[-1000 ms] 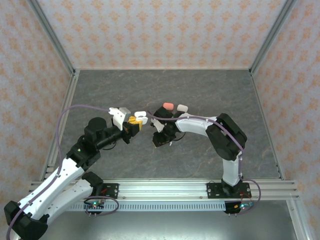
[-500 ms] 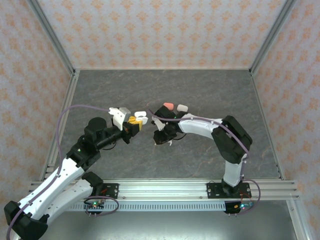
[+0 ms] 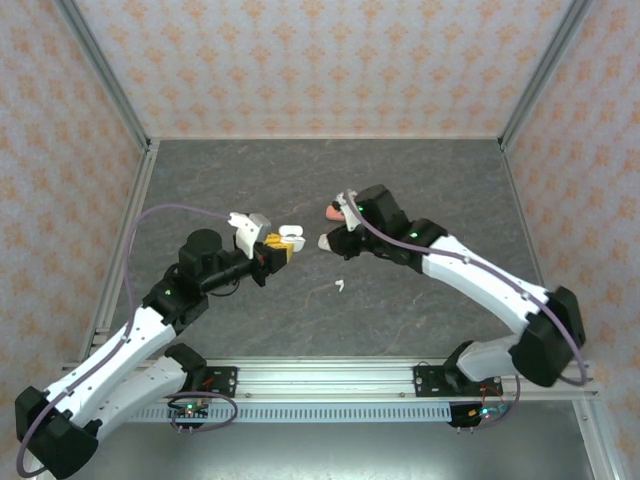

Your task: Insert wireless bluetooth earbuds into charging case

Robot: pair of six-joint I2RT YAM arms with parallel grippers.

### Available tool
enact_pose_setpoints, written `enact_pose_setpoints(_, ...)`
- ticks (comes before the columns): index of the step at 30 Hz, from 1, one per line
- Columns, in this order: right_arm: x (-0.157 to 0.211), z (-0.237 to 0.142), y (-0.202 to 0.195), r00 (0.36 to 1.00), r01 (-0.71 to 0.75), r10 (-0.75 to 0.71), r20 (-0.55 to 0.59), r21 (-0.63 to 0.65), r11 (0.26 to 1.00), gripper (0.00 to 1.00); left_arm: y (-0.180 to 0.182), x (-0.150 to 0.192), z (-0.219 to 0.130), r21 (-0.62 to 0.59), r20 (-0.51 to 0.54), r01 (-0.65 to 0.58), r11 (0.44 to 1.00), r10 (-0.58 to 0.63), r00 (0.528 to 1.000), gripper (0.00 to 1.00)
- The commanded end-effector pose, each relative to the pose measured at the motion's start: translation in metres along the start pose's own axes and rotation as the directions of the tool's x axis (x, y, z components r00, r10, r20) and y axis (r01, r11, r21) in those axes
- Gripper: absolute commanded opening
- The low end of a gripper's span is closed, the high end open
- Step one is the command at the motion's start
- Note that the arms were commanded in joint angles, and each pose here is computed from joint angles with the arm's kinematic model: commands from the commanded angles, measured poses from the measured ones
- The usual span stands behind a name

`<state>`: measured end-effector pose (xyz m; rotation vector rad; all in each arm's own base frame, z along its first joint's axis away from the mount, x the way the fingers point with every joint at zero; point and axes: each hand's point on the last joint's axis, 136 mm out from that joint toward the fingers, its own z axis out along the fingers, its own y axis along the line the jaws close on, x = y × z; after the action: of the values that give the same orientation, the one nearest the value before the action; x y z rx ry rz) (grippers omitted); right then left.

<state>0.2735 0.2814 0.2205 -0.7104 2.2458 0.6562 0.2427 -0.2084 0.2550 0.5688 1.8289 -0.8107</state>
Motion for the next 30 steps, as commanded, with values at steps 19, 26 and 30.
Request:
enact_pose_setpoints(19,-0.077,-0.073,0.072,0.884,0.344,-0.294,0.363,-0.080,0.936,0.21,-0.032,-0.033,0.015,0.202,0.094,-0.038,0.979,0.020,0.995,0.00)
enact_pose_setpoints(26,-0.076,-0.060,0.084,0.895,0.356,-0.292,0.338,-0.145,0.923,0.21,-0.038,-0.033,0.015,0.233,0.093,-0.047,0.971,0.026,0.995,0.00)
enact_pose_setpoints(30,-0.073,-0.055,0.088,0.901,0.357,-0.290,0.324,-0.169,0.919,0.21,-0.038,-0.033,0.015,0.233,0.093,-0.049,0.971,0.028,0.995,0.00)
